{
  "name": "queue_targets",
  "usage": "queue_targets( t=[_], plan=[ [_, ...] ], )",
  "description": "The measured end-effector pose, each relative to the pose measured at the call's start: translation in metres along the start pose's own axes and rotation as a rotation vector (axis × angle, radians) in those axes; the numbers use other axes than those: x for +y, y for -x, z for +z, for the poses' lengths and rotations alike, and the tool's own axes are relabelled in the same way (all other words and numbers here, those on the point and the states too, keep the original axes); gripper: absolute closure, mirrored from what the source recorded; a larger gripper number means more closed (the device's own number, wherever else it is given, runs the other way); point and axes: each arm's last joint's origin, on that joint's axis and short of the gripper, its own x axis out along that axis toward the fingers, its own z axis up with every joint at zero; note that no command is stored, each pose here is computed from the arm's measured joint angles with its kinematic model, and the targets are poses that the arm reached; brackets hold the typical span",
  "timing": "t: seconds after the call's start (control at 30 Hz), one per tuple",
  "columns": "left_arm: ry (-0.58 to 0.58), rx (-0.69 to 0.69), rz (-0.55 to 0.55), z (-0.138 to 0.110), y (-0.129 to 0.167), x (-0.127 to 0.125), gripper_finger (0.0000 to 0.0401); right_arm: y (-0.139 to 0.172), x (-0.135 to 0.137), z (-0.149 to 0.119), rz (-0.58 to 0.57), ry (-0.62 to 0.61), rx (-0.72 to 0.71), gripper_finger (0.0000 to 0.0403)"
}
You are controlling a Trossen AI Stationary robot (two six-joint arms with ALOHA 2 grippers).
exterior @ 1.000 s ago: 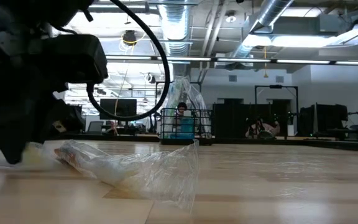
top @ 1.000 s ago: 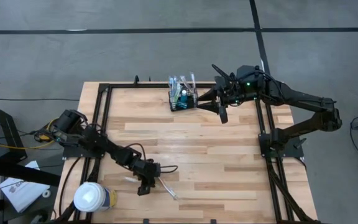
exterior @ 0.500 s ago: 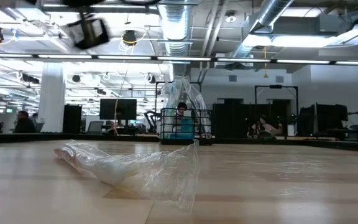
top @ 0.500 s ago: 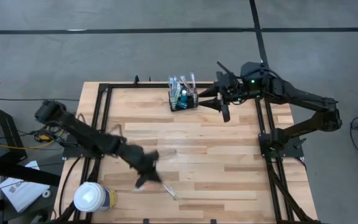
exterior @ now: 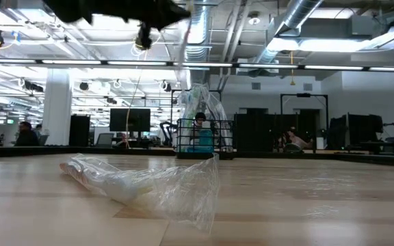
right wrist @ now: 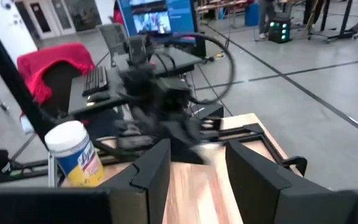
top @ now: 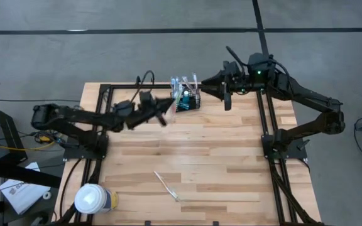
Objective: Pick & Place toothbrushing station
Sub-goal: Put the left orange toothbrush into the black wire organizer
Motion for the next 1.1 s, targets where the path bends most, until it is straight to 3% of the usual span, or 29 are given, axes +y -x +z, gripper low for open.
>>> queue_targets(
  t=[0.2, 0.3, 0.63, 0.87, 1.1],
  plan=[
    [0.027, -0.204, -0.024, -0.018, -0.042, 0.048, 0.0401, 0.002, -0.007, 0.003, -0.021, -0.038, -0.027, 0.0258],
    [0.030, -0.222, -0.030, -0.029, -0.062, 0.064, 0.0401, 0.003, -0.010, 0.003, -0.033, -0.040, -0.028, 0.0258],
    [-0.017, -0.225, -0.115, -0.043, -0.122, 0.072, 0.0401, 0.006, -0.021, 0.004, -0.058, -0.047, -0.033, 0.0258],
    [-0.031, -0.209, -0.082, -0.054, -0.134, 0.087, 0.0401, 0.006, -0.021, 0.004, -0.057, -0.042, -0.028, 0.0258],
    [-0.080, -0.218, -0.044, -0.050, -0.135, 0.104, 0.0401, 0.006, -0.020, 0.003, -0.010, -0.040, -0.021, 0.0258]
  ],
)
